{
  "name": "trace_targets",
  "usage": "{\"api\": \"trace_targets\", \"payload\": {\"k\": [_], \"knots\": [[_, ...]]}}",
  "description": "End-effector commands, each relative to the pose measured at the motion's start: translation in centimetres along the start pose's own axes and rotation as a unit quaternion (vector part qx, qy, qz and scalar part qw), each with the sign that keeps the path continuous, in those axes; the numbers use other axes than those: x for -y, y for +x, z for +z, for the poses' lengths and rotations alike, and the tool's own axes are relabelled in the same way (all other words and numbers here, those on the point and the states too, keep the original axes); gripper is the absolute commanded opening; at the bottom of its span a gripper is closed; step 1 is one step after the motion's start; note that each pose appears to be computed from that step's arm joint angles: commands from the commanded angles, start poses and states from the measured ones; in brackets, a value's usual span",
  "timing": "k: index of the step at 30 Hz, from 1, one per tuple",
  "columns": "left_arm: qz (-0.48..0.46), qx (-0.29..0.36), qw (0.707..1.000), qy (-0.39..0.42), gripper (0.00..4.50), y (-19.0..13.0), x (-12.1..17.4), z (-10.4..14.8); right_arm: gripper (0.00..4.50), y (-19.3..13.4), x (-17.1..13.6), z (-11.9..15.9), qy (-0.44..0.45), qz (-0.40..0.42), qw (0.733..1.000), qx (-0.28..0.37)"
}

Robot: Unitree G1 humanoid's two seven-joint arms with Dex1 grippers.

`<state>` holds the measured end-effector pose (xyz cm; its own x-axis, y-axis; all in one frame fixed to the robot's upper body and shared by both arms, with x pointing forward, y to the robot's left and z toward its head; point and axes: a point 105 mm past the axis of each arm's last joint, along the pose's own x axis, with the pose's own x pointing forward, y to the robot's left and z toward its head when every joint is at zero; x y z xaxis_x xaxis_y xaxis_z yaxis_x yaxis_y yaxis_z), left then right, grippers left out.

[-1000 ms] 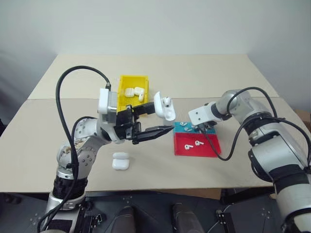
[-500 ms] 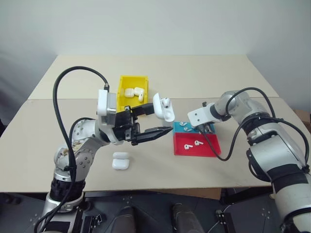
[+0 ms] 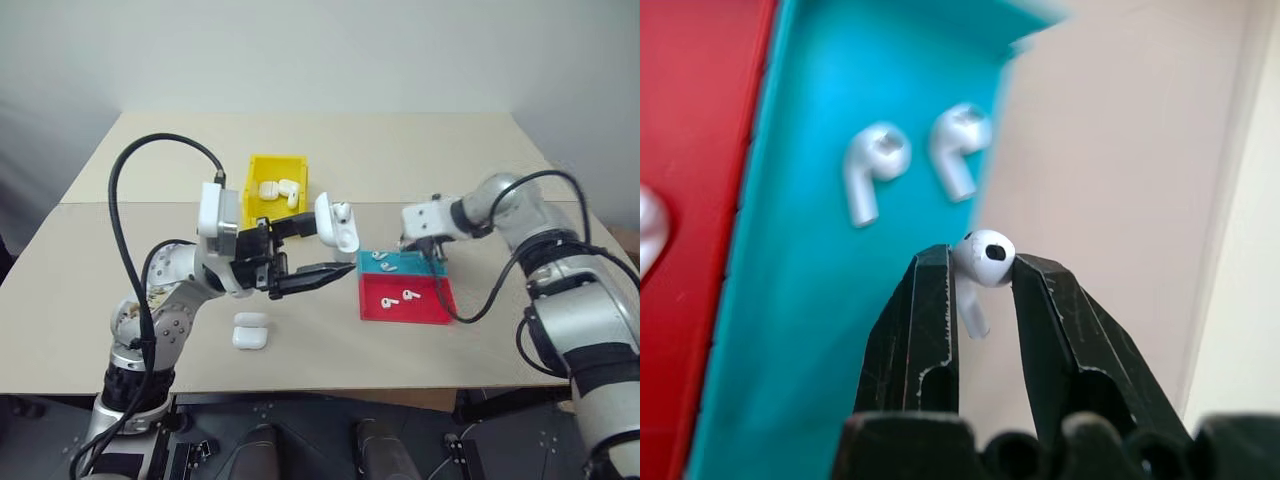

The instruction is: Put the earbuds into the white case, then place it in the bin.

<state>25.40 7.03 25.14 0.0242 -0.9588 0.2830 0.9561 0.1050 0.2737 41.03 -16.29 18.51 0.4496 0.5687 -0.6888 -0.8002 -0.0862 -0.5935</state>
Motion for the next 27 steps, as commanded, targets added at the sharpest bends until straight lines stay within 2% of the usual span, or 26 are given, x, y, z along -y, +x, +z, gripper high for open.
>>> {"api": "trace_targets", "payload": {"k": [1,5,7,10,15,19,27], "knots": [[-0.021,0.016,1.000,0.012,2.72,0.4,0.0,0.9,0.63,-3.9,1.0,2.6,0.077,-0.045,0.989,0.117],[-0.032,0.021,0.999,0.005,2.72,0.7,-0.2,0.9,0.63,-7.4,-1.0,5.5,0.140,-0.052,0.962,0.228],[-0.041,0.022,0.999,0.001,2.72,0.9,-0.4,0.9,0.63,-9.8,-1.8,7.4,0.192,-0.068,0.931,0.303],[-0.052,0.026,0.998,-0.005,2.72,1.2,-0.6,0.9,0.63,-12.4,-2.5,9.5,0.244,-0.082,0.889,0.379],[-0.070,0.029,0.997,-0.011,2.72,1.8,-0.7,0.7,0.63,-15.5,-3.2,13.3,0.286,-0.075,0.835,0.464],[-0.081,0.031,0.996,-0.012,2.72,2.6,-0.8,0.6,0.63,-16.2,-4.0,15.6,0.306,-0.055,0.809,0.499],[-0.071,0.039,0.997,-0.018,2.72,3.9,-0.9,0.1,0.63,-14.8,-6.3,18.3,0.332,-0.010,0.791,0.513]]}}
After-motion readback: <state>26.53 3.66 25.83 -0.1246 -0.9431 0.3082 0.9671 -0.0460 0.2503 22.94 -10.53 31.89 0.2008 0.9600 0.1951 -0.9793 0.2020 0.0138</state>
